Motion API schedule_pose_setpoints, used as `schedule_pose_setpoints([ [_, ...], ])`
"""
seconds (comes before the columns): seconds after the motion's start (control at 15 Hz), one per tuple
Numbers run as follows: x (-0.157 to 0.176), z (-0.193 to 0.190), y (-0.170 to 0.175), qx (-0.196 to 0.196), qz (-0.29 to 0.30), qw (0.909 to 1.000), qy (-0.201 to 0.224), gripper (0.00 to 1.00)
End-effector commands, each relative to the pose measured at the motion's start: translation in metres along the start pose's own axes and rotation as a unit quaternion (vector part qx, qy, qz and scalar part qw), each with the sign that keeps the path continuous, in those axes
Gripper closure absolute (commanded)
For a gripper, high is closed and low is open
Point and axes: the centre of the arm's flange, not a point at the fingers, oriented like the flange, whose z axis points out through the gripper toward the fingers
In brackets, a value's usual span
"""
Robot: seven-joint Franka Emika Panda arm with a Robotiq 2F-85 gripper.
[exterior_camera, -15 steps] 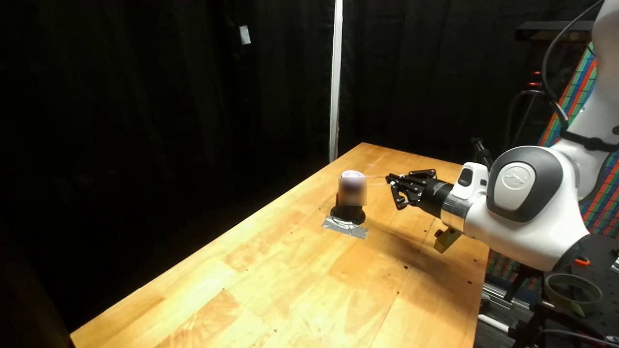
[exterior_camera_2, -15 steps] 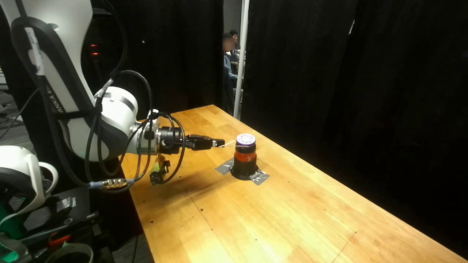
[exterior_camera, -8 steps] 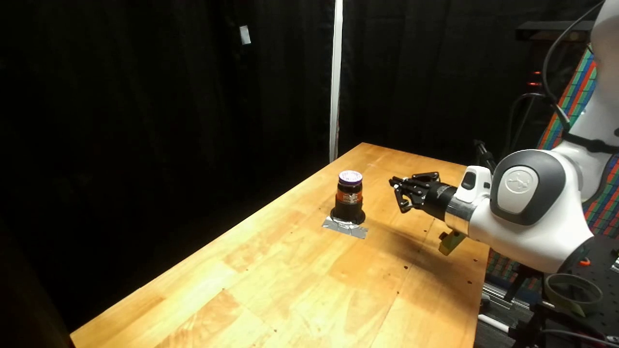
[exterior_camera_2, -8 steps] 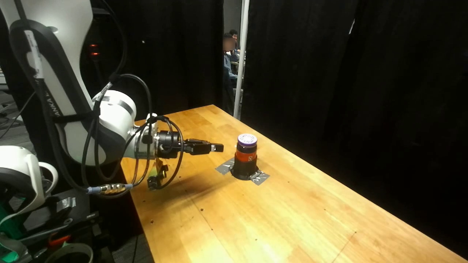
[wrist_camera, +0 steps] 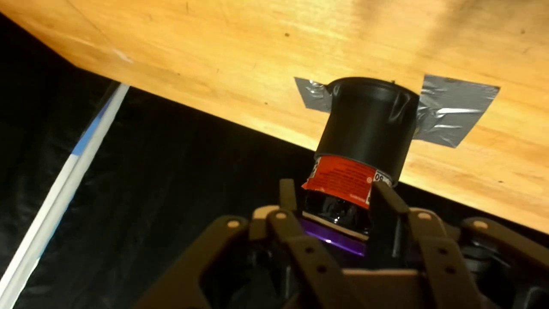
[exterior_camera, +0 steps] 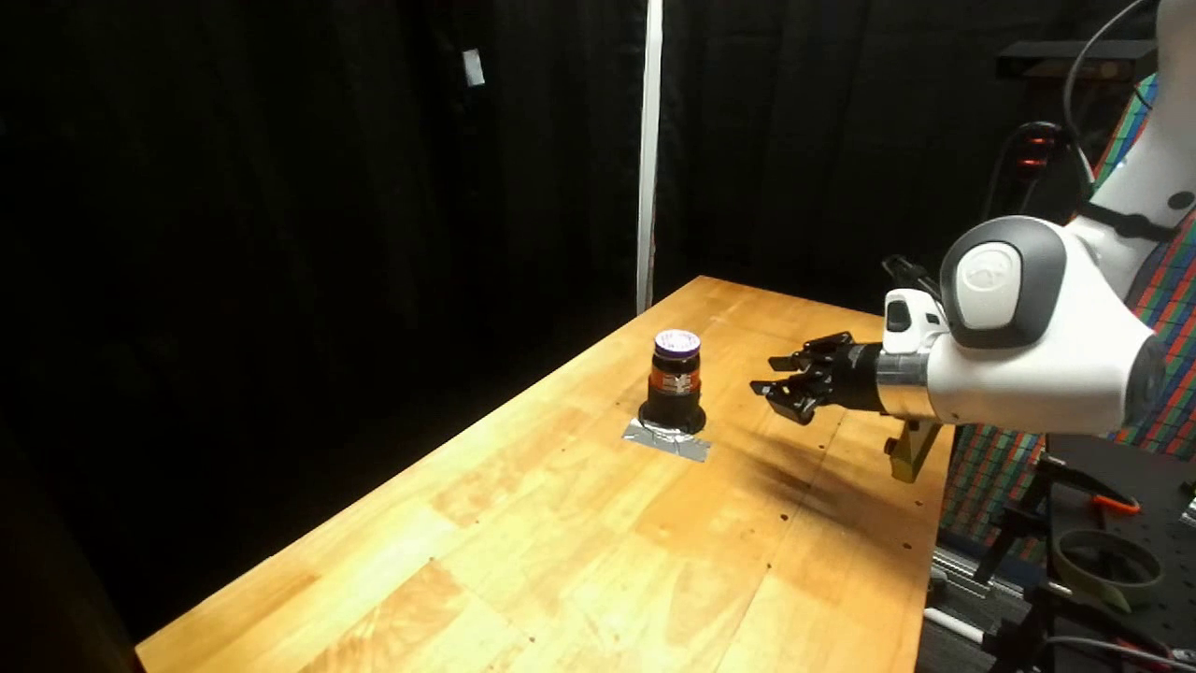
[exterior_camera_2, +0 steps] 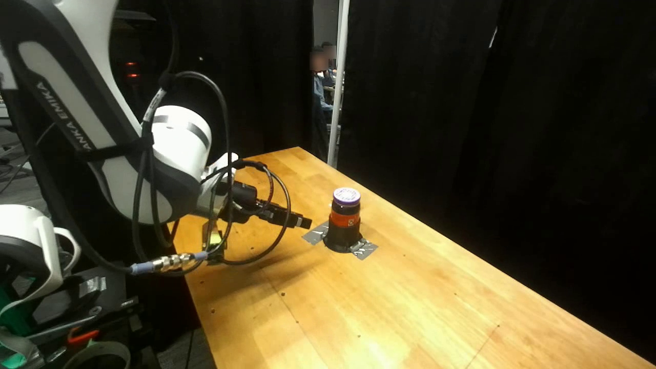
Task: Put the rubber band on the cup
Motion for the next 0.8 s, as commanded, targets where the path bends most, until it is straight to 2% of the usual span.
schedule_pose_setpoints([
  [0.0,0.072,-0.009,0.038,0.046,-0.023,0.9948,-0.088,0.18],
  [0.2,0.096,-0.01,0.048,0.055,-0.036,0.9823,-0.175,0.0],
  [0.47,0.109,-0.011,0.091,0.095,-0.033,0.9578,-0.269,0.0],
  [0.73,0.08,-0.009,0.111,0.113,-0.047,0.9296,-0.348,0.0],
])
